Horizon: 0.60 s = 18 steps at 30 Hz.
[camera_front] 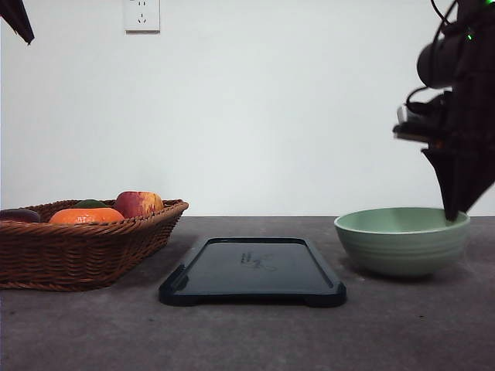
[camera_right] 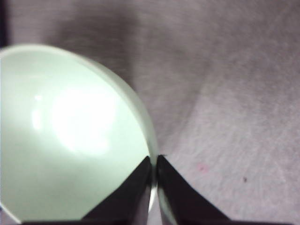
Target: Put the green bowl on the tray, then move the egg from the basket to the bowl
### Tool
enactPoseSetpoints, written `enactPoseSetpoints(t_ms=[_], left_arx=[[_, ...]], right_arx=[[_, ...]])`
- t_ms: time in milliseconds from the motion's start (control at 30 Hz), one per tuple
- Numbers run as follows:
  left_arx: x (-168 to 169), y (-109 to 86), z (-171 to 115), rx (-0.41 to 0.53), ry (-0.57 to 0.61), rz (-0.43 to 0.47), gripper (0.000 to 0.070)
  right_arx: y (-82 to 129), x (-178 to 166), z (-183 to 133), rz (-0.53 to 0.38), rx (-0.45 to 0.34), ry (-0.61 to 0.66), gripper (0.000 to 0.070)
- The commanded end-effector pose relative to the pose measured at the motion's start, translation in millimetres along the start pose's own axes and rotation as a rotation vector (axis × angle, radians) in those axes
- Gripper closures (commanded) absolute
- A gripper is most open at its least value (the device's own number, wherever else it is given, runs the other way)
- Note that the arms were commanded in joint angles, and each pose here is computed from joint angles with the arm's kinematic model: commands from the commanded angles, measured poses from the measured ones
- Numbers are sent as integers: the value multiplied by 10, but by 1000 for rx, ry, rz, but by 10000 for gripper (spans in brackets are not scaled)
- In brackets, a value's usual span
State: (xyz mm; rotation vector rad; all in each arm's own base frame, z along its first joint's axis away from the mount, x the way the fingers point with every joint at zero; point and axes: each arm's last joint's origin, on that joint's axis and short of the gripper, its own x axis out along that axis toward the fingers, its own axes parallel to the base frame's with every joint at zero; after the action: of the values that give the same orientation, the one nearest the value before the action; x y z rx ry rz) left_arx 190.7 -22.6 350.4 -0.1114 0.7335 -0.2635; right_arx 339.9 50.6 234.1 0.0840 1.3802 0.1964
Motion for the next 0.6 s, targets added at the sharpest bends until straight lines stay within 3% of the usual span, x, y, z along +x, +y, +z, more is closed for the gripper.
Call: enactPoseSetpoints(t_ms=[0, 300, 567], left_arx=[[-21, -15, 71, 6, -24, -9, 199], [-21, -15, 71, 6, -24, -9, 199], [-18, -14, 72, 6, -23, -9, 199]], right_arx=[[86, -40, 72, 9, -46, -5, 692], [546, -269, 143, 42, -175, -56, 692], [946, -215, 143, 124, -255, -105, 692]])
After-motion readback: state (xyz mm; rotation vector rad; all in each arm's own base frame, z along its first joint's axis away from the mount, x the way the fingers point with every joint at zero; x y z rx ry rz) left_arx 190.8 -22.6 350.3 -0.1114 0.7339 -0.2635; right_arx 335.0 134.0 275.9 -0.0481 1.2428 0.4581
